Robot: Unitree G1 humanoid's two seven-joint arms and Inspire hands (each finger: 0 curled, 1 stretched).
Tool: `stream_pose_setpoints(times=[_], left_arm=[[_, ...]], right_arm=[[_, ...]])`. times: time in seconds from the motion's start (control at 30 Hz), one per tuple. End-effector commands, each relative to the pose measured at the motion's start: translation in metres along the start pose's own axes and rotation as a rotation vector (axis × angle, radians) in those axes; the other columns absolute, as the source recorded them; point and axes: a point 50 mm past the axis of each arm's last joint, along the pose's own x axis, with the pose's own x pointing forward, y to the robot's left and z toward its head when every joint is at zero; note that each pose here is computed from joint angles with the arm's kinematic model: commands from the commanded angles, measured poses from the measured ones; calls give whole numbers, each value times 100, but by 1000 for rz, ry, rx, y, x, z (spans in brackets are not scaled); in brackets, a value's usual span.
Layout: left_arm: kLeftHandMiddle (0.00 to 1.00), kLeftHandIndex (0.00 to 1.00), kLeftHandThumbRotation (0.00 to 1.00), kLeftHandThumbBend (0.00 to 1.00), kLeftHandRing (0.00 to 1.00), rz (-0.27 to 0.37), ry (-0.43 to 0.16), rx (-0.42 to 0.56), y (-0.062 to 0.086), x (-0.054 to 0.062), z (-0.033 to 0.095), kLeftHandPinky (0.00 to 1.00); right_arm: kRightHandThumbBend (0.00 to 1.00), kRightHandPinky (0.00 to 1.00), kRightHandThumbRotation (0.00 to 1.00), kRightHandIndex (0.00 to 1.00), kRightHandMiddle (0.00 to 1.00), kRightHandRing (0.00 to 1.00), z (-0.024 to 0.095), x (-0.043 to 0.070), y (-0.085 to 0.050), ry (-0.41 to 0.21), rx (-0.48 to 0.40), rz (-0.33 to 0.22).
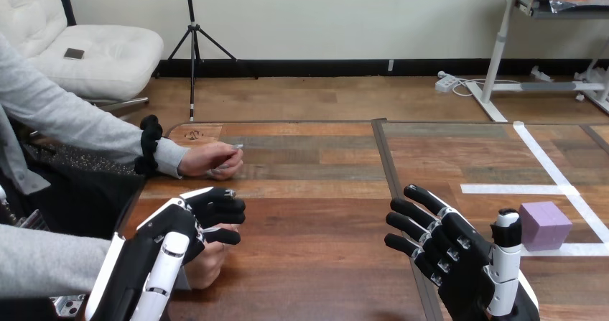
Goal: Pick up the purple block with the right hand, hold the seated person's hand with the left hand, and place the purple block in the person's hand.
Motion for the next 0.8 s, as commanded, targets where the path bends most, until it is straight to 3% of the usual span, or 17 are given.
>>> stream_pose_setpoints(times=[0.0, 0.77], left_arm=[[69, 68, 88, 34, 70, 4, -81, -12, -1, 14, 5, 61], [74, 71, 86, 37, 74, -2, -78, -14, 0, 17, 4, 64]], right_arm=[[94, 81, 100, 84, 83, 85, 16, 10, 5, -82, -19, 36], [92, 78, 100, 83, 83, 84, 15, 18, 2, -81, -10, 42]])
